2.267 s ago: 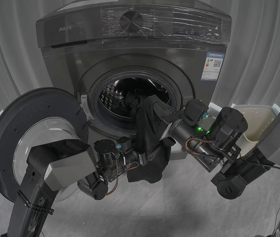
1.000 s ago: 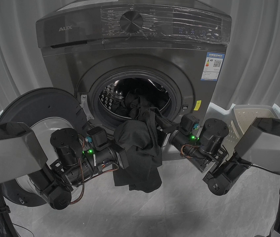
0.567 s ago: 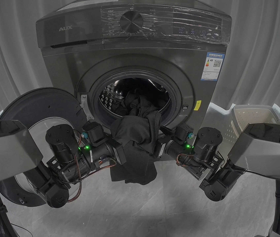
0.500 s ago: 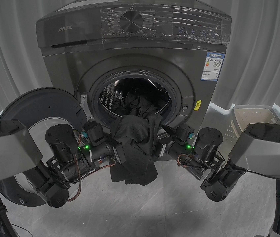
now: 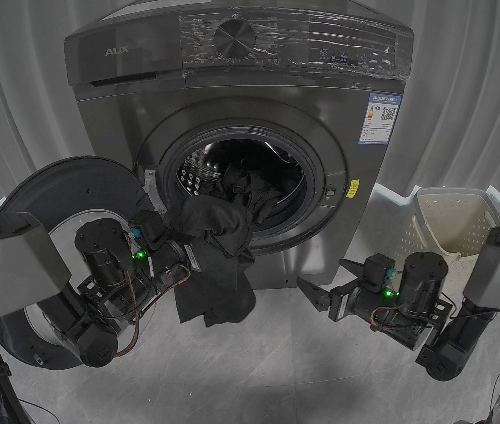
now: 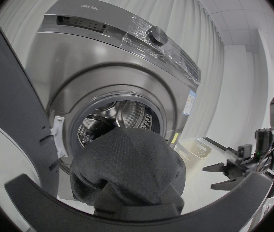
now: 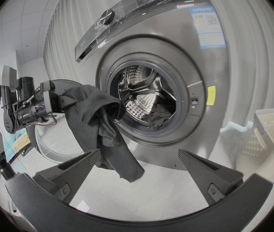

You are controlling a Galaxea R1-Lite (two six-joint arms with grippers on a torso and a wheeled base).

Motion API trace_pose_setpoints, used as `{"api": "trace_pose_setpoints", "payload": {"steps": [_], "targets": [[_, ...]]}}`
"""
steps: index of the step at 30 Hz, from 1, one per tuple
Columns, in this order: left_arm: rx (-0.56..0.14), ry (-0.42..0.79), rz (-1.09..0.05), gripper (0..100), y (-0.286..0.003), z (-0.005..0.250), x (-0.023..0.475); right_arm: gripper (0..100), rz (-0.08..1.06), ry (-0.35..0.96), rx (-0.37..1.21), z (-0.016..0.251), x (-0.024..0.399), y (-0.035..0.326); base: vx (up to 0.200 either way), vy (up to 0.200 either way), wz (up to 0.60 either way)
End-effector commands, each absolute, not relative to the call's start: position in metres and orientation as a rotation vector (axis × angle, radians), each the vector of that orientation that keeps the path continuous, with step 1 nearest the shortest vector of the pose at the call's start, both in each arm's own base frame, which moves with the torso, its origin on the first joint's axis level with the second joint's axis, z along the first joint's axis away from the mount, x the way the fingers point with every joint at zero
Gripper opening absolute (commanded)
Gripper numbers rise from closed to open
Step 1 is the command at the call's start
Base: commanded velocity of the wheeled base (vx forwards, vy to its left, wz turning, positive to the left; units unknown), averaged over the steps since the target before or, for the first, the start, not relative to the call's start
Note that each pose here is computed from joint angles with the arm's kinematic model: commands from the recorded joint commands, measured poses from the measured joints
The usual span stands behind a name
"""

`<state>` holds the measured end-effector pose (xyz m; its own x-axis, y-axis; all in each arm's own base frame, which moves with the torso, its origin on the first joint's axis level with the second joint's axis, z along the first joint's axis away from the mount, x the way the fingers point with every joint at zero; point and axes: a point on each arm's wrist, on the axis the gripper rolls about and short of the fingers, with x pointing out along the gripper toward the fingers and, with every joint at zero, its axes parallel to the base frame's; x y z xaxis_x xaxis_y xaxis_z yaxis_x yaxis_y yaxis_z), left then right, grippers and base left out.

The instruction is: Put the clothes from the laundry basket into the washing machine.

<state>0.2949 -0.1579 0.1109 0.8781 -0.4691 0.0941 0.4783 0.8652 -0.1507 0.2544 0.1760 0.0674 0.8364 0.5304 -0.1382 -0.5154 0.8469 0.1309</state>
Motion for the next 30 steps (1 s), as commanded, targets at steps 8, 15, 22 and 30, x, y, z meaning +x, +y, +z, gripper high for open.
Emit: {"api": "trace_pose_setpoints", "payload": {"steps": [8, 15, 22, 30], "targets": [[-0.161, -0.065, -0.398, 0, -0.161, 0.111, 0.293, 100, 0.530, 0.137, 0.111, 0.086, 0.244, 0.158, 0.000, 0.000, 0.00], [-0.081, -0.047, -0.365, 0, -0.158, 0.105, 0.289, 100, 0.518, 0.129, 0.116, 0.088, 0.245, 0.155, 0.000, 0.000, 0.00], [-0.071, -0.041, -0.376, 0, -0.161, 0.103, 0.287, 100, 0.526, 0.131, 0.115, 0.087, 0.244, 0.157, 0.086, 0.000, 0.00], [-0.081, -0.035, -0.406, 0, -0.169, 0.102, 0.281, 100, 0.530, 0.131, 0.114, 0.087, 0.243, 0.158, 0.050, 0.000, 0.00]]}}
